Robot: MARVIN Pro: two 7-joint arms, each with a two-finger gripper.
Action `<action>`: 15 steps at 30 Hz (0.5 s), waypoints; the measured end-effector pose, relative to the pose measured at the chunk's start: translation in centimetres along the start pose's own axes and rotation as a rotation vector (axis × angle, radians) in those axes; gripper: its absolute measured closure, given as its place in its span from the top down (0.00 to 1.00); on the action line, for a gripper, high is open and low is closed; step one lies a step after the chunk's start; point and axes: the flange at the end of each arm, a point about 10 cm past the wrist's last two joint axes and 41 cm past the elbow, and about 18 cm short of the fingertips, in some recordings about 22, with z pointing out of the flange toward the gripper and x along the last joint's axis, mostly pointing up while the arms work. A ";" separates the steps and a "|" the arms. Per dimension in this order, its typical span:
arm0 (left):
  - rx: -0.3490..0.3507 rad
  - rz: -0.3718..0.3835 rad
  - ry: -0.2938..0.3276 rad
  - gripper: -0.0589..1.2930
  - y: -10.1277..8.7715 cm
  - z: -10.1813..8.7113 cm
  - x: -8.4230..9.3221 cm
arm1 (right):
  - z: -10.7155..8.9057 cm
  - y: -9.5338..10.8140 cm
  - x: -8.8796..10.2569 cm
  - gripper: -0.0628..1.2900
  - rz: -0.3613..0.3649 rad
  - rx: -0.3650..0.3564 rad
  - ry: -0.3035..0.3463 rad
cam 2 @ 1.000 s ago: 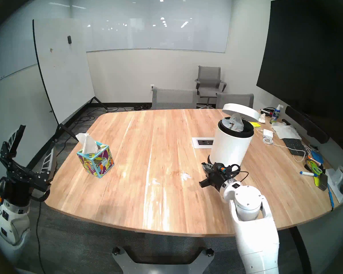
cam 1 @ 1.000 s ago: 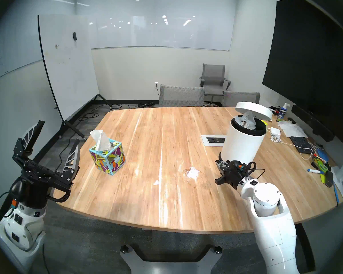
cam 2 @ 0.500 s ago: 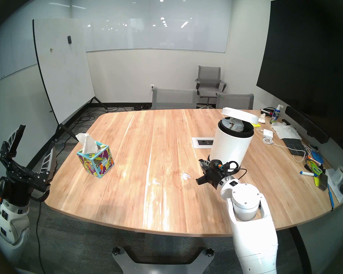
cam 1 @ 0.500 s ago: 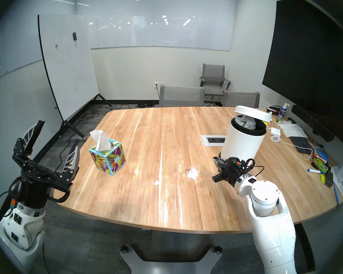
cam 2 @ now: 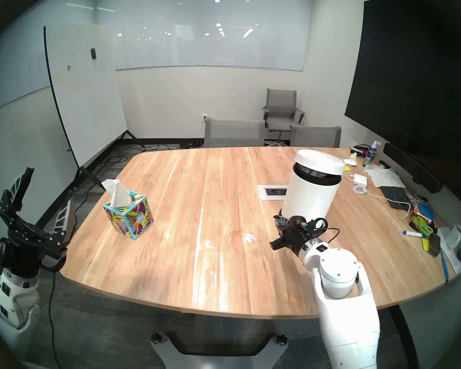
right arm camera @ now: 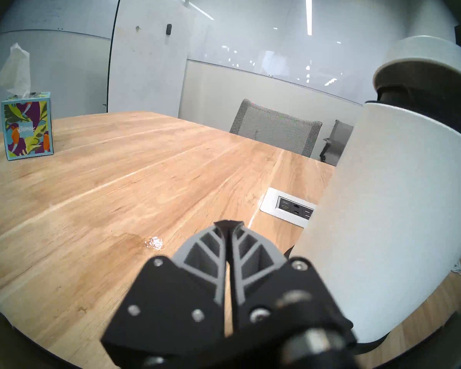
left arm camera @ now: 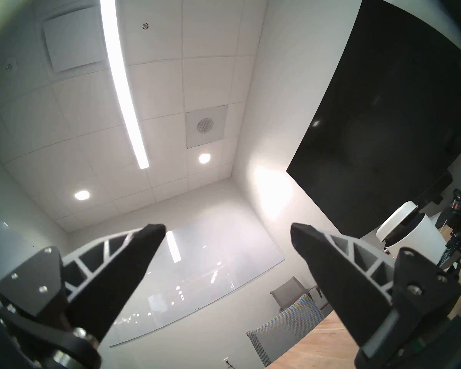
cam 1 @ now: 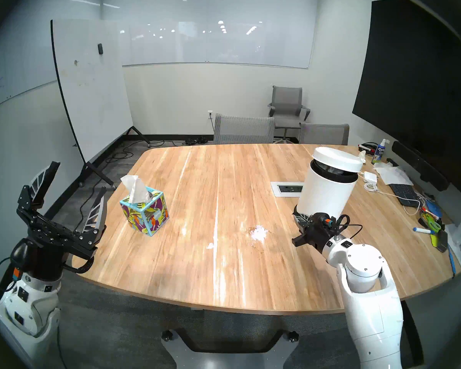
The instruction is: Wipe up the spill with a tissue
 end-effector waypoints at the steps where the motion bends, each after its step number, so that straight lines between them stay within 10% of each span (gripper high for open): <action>1: -0.001 -0.002 0.002 0.98 0.0 0.0 0.0 | 0.0 0.1 0.0 0.03 0.001 0.003 -0.002; 15: -0.011 -0.018 0.024 0.98 0.0 0.0 0.2 | 0.0 0.4 0.1 0.08 0.003 0.023 -0.009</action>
